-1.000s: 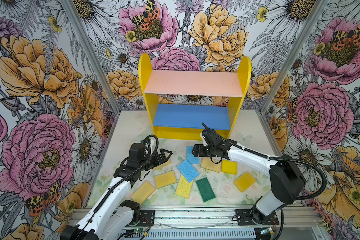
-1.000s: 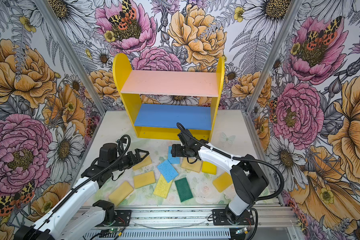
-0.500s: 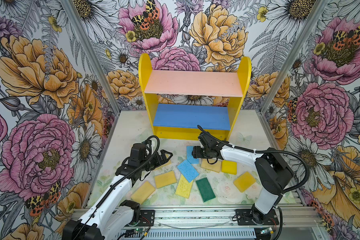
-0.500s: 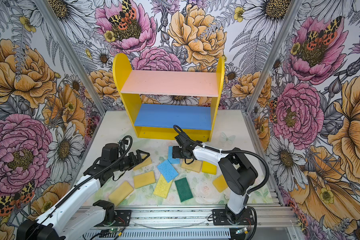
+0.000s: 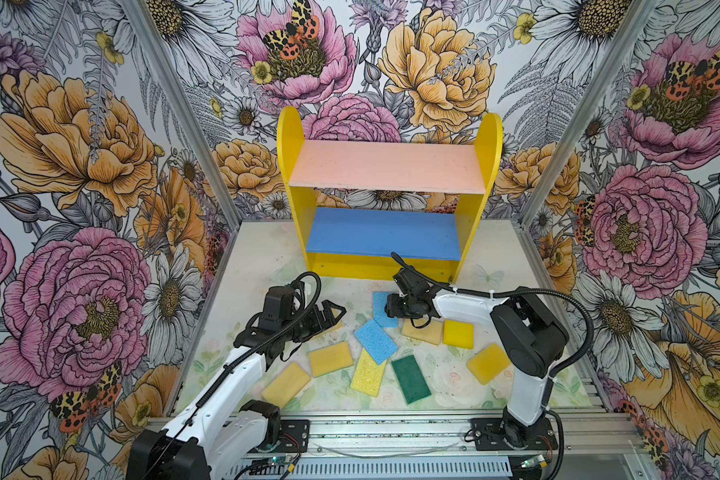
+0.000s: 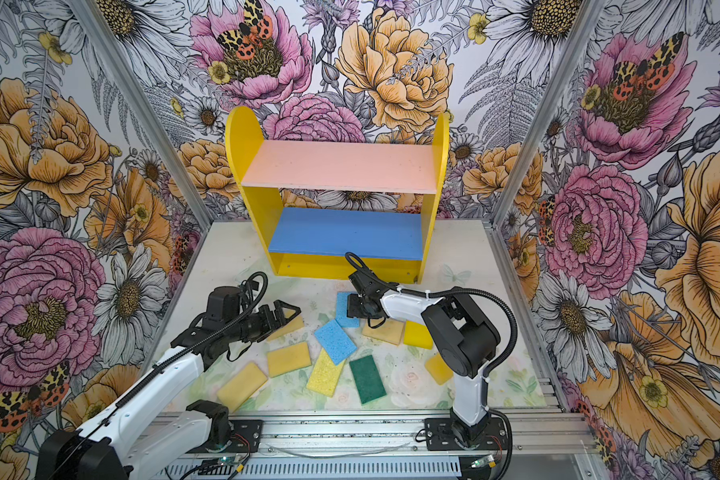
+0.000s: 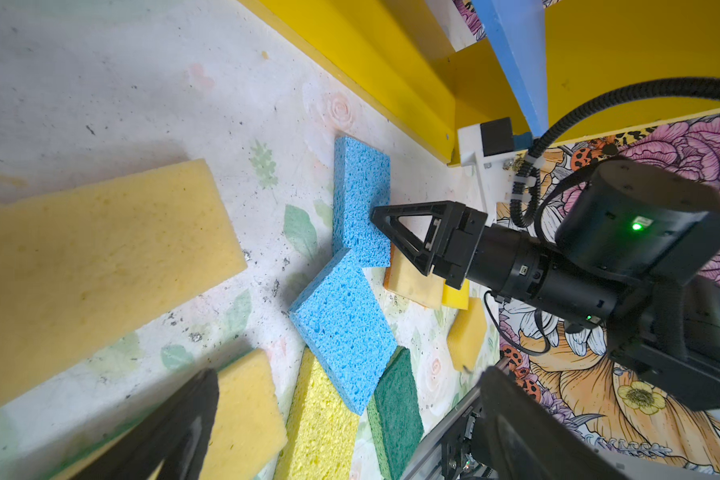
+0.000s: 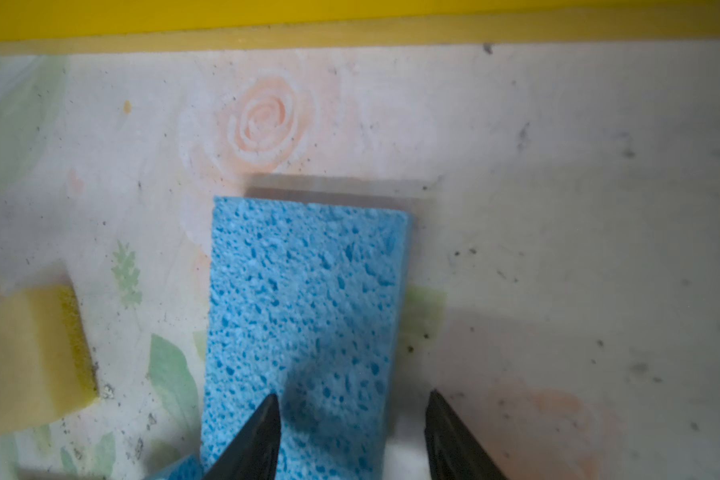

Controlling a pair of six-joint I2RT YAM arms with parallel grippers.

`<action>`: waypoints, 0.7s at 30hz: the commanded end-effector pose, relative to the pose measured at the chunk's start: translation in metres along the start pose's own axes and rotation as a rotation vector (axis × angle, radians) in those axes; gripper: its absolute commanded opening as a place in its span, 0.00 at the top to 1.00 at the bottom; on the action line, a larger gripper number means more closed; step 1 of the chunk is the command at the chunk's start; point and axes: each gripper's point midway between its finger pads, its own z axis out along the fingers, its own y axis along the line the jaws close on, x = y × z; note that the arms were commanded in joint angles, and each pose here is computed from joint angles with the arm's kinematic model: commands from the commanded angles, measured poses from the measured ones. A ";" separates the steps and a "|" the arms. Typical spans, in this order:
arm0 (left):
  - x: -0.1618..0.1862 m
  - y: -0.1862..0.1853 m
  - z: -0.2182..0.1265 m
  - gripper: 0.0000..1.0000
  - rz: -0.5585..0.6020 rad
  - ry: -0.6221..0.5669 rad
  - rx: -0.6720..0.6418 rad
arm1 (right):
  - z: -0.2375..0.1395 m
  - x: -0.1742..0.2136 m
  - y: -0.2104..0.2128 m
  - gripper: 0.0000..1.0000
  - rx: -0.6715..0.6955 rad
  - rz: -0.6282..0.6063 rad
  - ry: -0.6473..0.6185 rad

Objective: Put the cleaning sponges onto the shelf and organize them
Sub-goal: 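Lower the right gripper and close it on the blue sponge's near end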

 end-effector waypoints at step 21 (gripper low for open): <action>0.000 0.001 -0.003 0.01 -0.017 -0.002 0.040 | 0.008 -0.002 -0.012 0.66 0.050 0.051 -0.018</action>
